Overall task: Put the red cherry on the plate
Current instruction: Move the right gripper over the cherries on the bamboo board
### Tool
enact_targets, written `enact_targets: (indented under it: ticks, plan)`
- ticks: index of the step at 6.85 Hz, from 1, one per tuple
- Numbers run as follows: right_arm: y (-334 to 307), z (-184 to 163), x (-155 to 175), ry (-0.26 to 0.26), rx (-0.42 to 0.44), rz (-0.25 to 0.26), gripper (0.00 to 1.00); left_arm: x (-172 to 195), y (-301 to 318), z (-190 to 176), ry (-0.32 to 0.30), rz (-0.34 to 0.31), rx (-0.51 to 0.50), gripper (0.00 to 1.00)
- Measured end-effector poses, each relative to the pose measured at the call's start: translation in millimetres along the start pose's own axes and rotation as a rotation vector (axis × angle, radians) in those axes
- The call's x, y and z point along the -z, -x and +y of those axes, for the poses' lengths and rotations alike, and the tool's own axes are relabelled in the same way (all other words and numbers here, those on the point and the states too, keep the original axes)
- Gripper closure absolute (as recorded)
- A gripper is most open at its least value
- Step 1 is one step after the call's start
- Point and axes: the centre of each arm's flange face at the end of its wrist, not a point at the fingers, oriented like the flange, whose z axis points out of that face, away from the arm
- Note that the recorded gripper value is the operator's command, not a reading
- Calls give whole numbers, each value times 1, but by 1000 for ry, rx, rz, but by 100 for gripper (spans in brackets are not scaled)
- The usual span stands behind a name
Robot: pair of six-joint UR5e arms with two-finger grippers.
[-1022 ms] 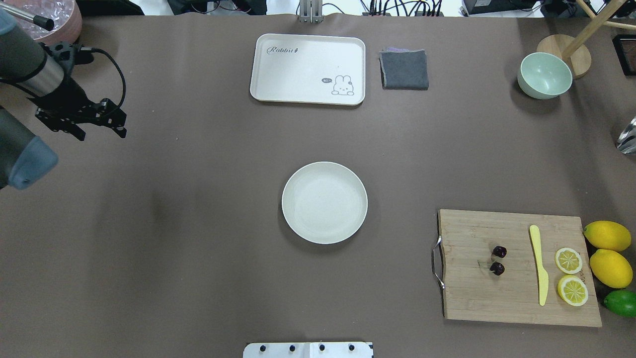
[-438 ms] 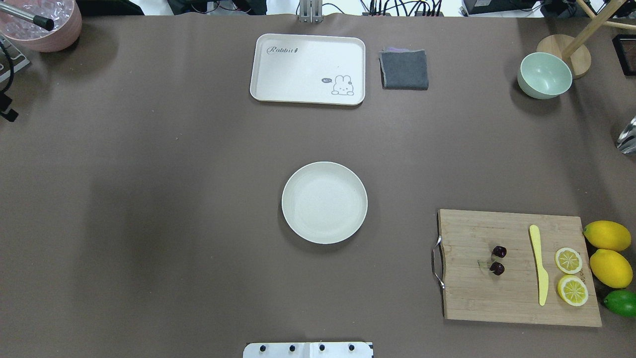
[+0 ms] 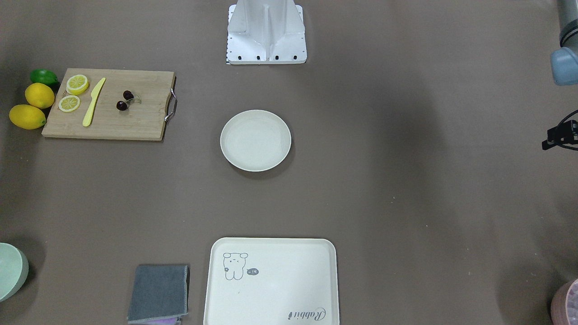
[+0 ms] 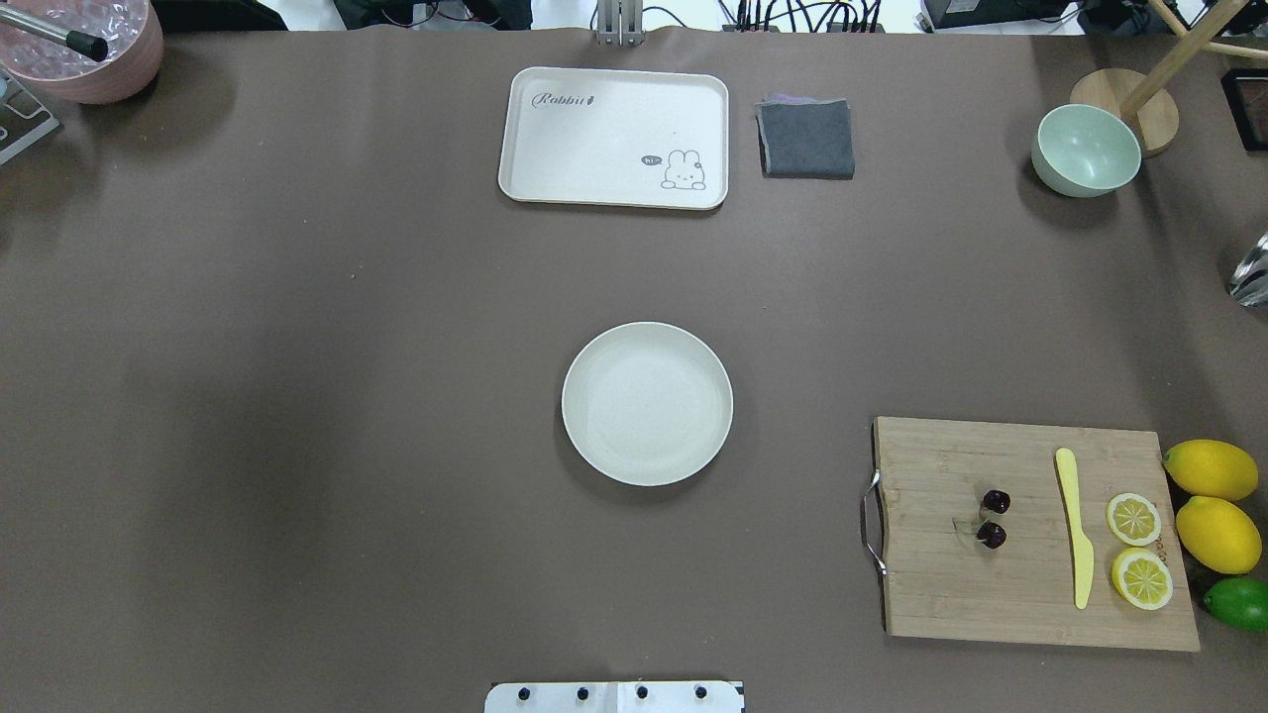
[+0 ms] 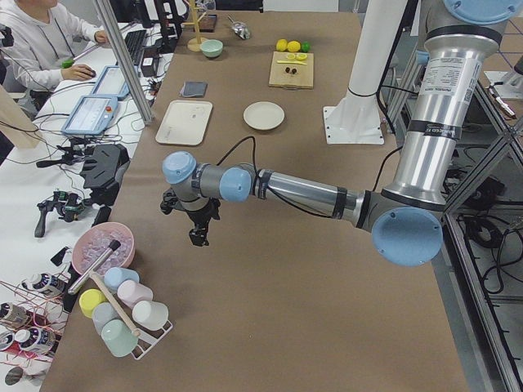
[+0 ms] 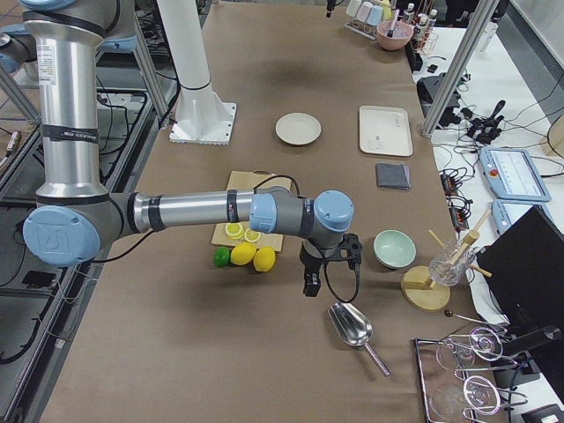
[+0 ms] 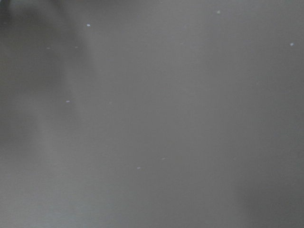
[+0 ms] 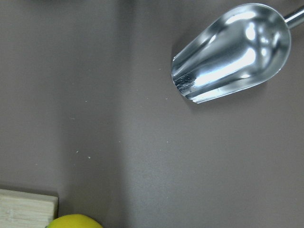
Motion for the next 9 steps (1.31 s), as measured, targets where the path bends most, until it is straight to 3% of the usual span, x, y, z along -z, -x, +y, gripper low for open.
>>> enact_targets:
  ticks: [4,6,9]
  plan:
    - [99,2,35,-32,-119,-140,0,-2,2,1,4,0,8,1]
    - [166,6,20,17,-129,-157,0,-2,-1,-1,4,1,13,1]
    - [219,3,-52,143,-112,-213,0,1,-7,-2,-3,3,41,1]
